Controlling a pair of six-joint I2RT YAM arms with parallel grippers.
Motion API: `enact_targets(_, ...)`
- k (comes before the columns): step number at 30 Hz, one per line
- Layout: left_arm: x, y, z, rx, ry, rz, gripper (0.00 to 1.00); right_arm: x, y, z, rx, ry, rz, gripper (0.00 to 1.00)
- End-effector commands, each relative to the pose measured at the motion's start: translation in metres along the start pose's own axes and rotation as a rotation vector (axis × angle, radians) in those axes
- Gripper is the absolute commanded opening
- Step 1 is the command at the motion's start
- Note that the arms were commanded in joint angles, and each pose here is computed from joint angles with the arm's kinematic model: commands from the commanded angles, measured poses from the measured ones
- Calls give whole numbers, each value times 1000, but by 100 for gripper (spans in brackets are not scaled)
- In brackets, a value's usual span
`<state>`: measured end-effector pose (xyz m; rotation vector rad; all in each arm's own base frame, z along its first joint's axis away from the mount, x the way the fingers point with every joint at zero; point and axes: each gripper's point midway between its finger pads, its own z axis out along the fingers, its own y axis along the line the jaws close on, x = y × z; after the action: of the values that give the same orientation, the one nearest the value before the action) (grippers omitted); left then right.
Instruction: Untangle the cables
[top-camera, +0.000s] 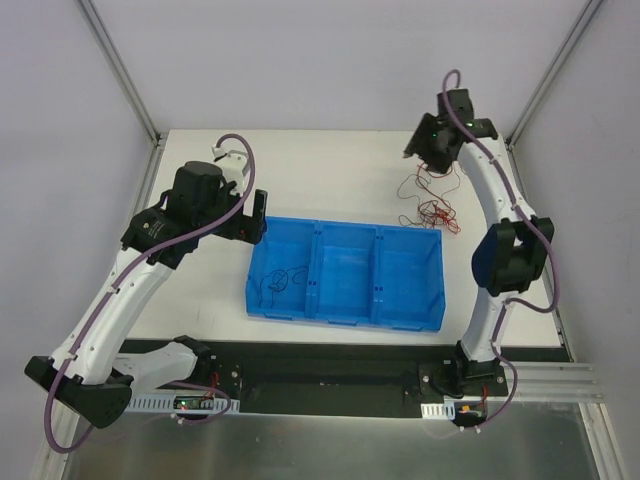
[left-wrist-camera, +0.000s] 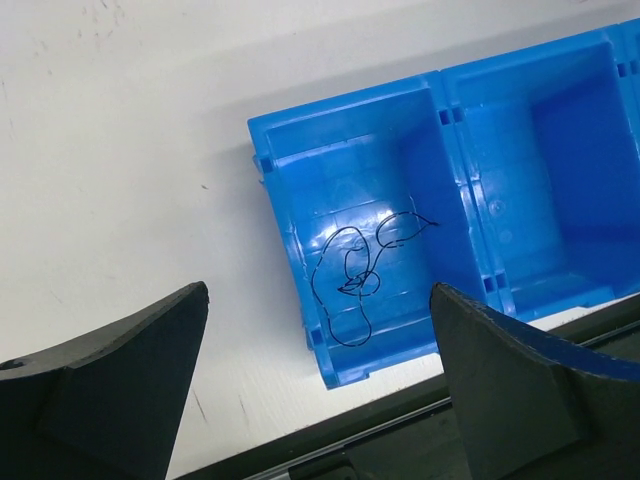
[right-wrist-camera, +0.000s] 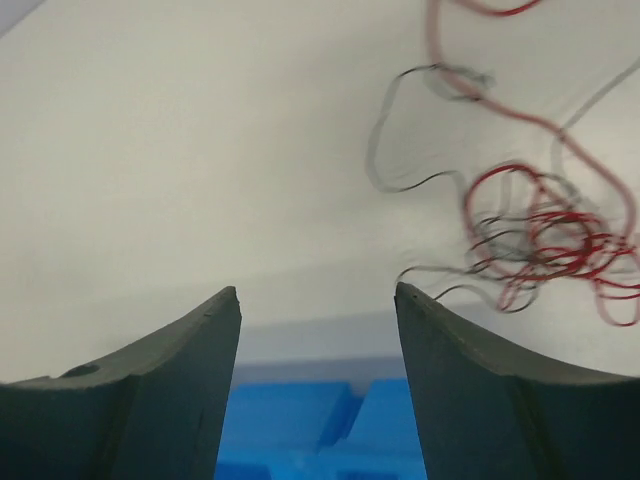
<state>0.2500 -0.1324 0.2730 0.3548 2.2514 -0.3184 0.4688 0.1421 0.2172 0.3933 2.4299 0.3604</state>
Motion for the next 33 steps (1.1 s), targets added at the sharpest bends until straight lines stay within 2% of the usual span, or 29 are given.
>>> enact_targets(1,-9,0,-7,6,-50,46,93,-35,-73,26,167,-39,208,65)
enact_targets(4,-10,2,-11,3,-56,57,93,-32,-120,39,244,25,267,64)
enact_targets(7,-14,4,-10,-6,-56,52,94,-17,-153,50,281,113,251,64)
enact_targets(10,-21,3,-8,-4,-56,40,93,-4,-161,60,211,190,211,62)
enact_targets(13,-30,-1,-6,7,-59,18,94,3,-164,68,160,206,150,61)
enact_targets(15,-35,-10,-3,47,-52,-2,93,8,-163,73,128,231,118,56)
enact_targets(24,-66,-38,-2,165,-58,-92,93,19,-177,89,143,275,25,48)
enact_targets(30,-71,-55,-2,246,-35,-153,91,24,-180,93,136,297,-14,36)
enact_targets(33,-70,-59,-3,269,-26,-169,91,24,-180,93,138,298,-29,22)
